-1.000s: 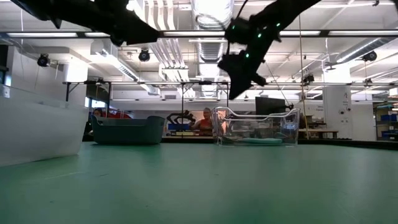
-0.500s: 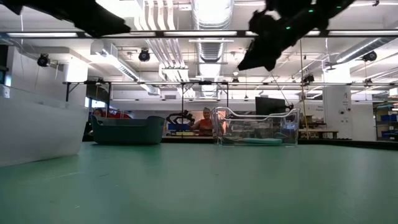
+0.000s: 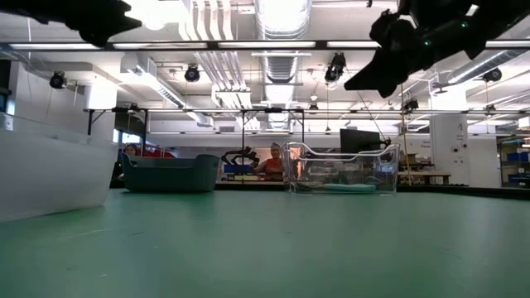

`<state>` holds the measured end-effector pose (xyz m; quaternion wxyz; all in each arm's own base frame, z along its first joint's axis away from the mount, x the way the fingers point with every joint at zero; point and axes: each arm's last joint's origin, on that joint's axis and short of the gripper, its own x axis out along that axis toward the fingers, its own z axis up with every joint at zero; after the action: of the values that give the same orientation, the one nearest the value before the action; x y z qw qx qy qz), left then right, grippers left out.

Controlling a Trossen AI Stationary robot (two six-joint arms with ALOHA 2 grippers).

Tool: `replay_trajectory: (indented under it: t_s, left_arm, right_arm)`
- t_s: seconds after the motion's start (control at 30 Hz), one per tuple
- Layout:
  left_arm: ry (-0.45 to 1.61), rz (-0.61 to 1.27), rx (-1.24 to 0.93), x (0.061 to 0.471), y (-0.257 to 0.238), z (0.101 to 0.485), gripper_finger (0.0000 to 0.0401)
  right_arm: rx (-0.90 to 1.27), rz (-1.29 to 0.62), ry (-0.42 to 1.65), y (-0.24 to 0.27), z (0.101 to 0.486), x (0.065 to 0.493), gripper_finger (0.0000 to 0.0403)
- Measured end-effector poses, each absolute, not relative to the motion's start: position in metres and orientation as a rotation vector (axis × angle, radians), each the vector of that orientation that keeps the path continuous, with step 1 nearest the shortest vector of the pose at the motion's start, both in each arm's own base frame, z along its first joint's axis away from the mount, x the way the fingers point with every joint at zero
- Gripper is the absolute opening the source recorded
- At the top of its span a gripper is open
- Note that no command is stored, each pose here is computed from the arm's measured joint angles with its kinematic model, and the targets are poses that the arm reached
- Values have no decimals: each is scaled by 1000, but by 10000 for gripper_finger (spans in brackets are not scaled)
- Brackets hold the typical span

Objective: Sort silverware by color (type)
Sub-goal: Return to Home Position

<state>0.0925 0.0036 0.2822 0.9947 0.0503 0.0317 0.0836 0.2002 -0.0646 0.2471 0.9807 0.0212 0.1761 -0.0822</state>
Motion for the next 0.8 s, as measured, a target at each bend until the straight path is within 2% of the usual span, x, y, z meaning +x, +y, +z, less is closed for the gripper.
replay_trajectory:
  t_s: [0.3,0.63,0.8]
  left_arm:
    - [37,170,68,89,4,246,207]
    - [-27,179,65,82,4,234,207]
    - [-20,180,66,80,4,227,206]
  right_arm:
    - [48,-165,383,-62,232,191,9]
    - [31,-155,394,-60,227,189,9]
    - [2,-73,386,-58,227,188,9]
